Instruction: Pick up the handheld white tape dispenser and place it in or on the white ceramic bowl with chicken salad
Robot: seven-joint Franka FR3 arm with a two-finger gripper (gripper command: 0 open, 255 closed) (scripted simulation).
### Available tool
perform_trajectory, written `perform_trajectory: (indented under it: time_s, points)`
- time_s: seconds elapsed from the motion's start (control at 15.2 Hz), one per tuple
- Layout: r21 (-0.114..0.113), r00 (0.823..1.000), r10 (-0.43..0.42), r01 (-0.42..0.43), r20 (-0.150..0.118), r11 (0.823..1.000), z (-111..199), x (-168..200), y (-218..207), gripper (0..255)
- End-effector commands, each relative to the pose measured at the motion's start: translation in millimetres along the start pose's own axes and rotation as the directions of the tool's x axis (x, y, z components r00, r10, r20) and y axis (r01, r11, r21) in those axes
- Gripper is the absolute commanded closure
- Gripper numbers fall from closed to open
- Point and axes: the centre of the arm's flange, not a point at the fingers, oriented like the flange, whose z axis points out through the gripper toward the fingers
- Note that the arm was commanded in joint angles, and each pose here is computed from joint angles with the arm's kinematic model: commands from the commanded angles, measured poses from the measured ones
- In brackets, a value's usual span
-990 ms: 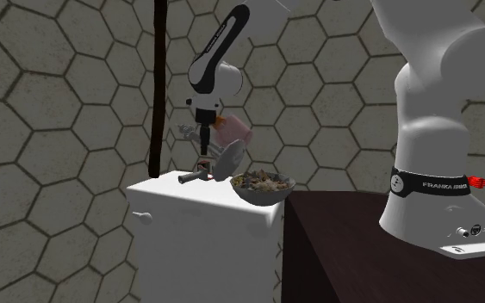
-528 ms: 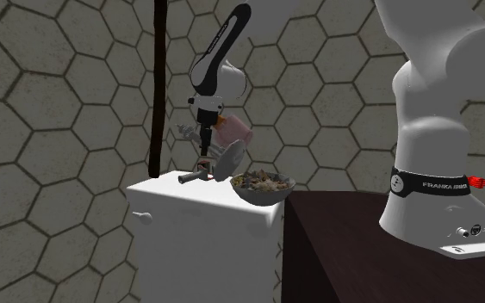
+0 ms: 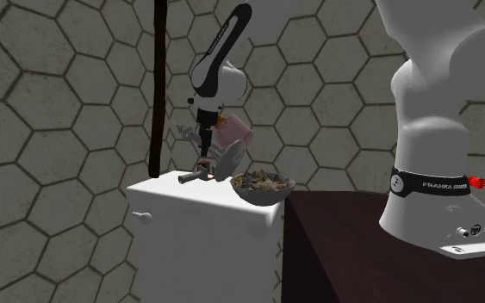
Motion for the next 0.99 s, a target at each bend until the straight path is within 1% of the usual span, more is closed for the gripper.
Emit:
perform_trajectory:
  time_s: [0.0,0.07,0.13,0.2,0.26,0.33,0.4,0.46,0.53,0.59,0.66,0.73,0.92]
  points:
    - [0.086,0.99,-0.012,-0.001,0.139,0.996,66,-44,0,0]
    - [0.086,0.99,-0.012,-0.001,0.139,0.996,66,-44,0,0]
    - [0.089,0.99,-0.01,-0.003,0.138,0.996,78,-58,-3,255]
    - [0.091,0.991,-0.009,-0.004,0.137,0.996,75,-72,-8,255]
    - [0.089,0.99,-0.009,-0.003,0.137,0.996,67,-64,-6,255]
    - [0.089,0.991,-0.008,-0.004,0.135,0.996,46,-74,-7,255]
    - [0.089,0.991,-0.007,-0.005,0.137,0.996,43,-68,6,255]
    - [0.09,0.991,-0.007,-0.005,0.135,0.996,35,-73,6,255]
    - [0.093,0.991,-0.008,-0.004,0.133,0.996,43,-73,18,255]
    - [0.089,0.991,-0.008,-0.004,0.135,0.996,40,-75,6,255]
    - [0.092,0.991,-0.008,-0.004,0.13,0.996,56,-76,19,255]
    - [0.086,0.99,-0.012,-0.001,0.139,0.996,66,-44,0,255]
    - [0.086,0.99,-0.012,-0.001,0.139,0.996,51,-41,3,255]
